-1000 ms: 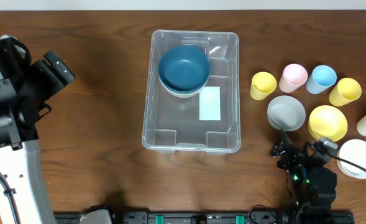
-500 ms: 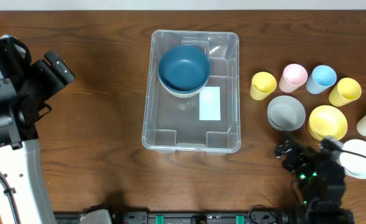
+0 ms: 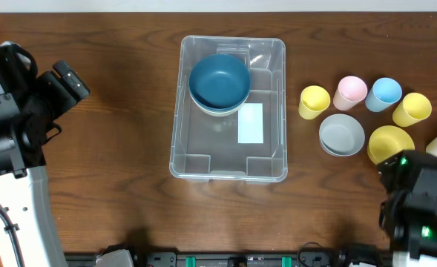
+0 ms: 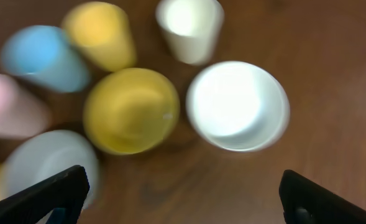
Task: Pack container
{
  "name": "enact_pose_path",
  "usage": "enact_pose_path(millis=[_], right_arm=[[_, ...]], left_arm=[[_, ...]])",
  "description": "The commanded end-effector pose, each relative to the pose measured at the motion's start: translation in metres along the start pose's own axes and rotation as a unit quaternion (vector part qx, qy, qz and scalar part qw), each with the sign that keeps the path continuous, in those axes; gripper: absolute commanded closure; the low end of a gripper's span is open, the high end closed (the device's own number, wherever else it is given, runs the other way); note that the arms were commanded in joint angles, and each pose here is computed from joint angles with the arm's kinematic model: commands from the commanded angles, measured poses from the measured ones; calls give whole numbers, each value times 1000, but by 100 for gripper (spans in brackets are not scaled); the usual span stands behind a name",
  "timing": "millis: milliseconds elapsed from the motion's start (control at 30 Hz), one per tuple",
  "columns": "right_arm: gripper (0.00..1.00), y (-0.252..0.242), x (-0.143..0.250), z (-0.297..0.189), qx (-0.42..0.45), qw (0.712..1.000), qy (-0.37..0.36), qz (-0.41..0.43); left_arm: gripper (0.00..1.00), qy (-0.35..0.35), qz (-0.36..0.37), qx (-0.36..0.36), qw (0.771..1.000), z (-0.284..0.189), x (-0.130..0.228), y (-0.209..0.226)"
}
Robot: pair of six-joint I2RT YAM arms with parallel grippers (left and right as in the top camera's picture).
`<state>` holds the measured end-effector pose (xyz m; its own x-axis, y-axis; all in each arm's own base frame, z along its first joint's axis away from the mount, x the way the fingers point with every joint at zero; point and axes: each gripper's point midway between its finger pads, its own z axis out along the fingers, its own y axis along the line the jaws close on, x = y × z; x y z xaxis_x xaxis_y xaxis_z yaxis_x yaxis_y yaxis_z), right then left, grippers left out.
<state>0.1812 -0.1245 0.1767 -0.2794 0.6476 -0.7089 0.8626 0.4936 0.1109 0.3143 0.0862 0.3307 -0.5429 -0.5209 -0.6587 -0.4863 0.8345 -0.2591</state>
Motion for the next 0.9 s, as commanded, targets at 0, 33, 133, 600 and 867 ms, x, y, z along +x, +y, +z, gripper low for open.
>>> enact_pose_path(millis=[0,33,133,600,867], right_arm=[[1,-16,6,22,49,997,46,43],[1,-20,10,29,60,994,67,55],[1,-36,21,46,89,984,119,96],[7,-89,29,109,127,937,202,254],[17,-98,47,140,156,922,235,266]], left_arm=[[2,-4,-3,-5,1000,-1,-3,2],[2,-4,-3,-5,1000,-1,-3,2],[2,-4,-3,-5,1000,-1,-3,2],[2,-4,-3,-5,1000,-1,-3,2],[2,-4,-3,-5,1000,-1,-3,2]])
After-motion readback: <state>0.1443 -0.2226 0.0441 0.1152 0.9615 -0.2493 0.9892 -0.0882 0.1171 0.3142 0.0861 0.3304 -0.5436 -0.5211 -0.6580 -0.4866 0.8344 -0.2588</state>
